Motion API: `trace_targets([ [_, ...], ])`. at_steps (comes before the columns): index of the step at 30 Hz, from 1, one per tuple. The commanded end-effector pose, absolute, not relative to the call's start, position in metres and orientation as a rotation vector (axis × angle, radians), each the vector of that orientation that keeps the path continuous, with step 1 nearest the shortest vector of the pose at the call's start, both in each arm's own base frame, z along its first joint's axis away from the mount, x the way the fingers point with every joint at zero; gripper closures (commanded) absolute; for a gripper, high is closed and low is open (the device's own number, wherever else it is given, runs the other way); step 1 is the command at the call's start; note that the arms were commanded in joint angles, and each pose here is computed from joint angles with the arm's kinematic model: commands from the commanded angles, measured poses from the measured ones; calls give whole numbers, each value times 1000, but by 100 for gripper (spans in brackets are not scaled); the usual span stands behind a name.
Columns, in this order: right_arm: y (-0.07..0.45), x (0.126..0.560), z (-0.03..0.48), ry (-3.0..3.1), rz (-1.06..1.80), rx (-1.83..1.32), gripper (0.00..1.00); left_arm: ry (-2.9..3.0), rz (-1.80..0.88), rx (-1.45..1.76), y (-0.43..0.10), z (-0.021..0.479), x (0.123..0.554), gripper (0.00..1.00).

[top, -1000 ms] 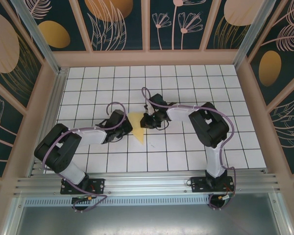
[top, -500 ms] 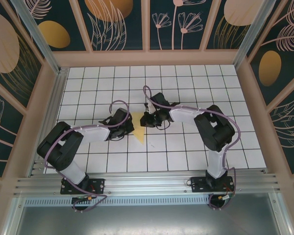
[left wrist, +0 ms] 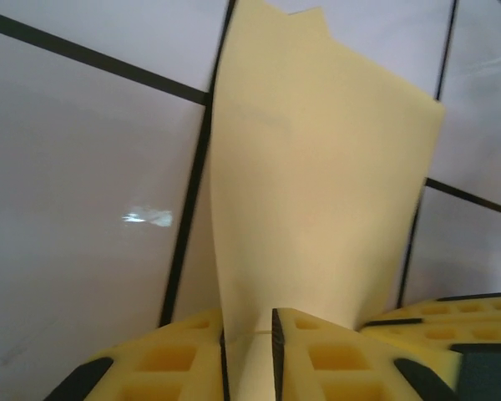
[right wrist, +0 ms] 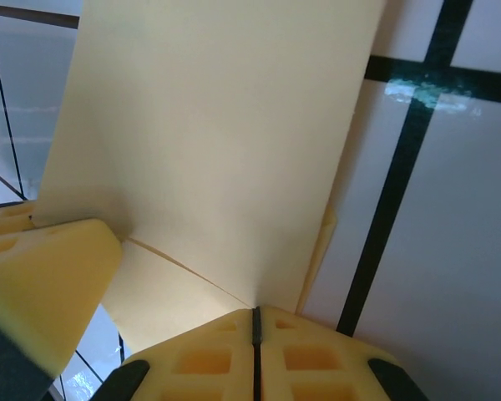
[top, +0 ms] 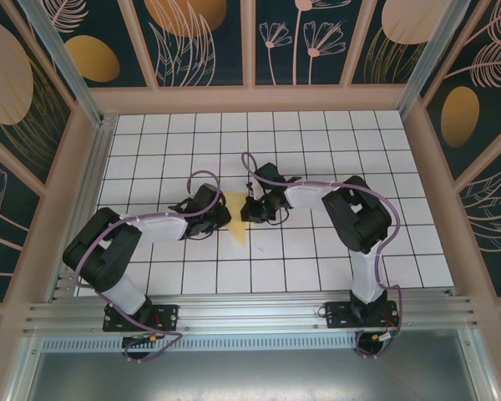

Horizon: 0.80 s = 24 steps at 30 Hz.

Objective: Fold a paper plane with a square sheet of paper (pick it up from the middle)
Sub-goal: Fold the wing for the fifth time at the center of the table.

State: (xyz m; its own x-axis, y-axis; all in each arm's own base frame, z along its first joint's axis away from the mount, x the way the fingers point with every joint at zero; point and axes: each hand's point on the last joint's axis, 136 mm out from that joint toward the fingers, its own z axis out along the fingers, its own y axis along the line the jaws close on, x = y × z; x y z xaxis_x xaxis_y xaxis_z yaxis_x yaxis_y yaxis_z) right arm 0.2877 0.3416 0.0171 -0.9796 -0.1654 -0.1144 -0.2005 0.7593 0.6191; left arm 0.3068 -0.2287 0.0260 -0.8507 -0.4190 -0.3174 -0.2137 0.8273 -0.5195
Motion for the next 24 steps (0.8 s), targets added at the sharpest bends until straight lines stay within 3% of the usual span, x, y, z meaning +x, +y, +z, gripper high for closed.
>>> trace_targets([
  [1,331,278,-11,2996,922,-278,93,2534,-817,-479,-245,44,307,78],
  [15,319,271,-30,3053,780,-269,93,2545,-806,-590,-250,39,312,86],
  [24,312,268,-38,3066,688,-262,93,2611,-467,-597,-230,21,311,95],
])
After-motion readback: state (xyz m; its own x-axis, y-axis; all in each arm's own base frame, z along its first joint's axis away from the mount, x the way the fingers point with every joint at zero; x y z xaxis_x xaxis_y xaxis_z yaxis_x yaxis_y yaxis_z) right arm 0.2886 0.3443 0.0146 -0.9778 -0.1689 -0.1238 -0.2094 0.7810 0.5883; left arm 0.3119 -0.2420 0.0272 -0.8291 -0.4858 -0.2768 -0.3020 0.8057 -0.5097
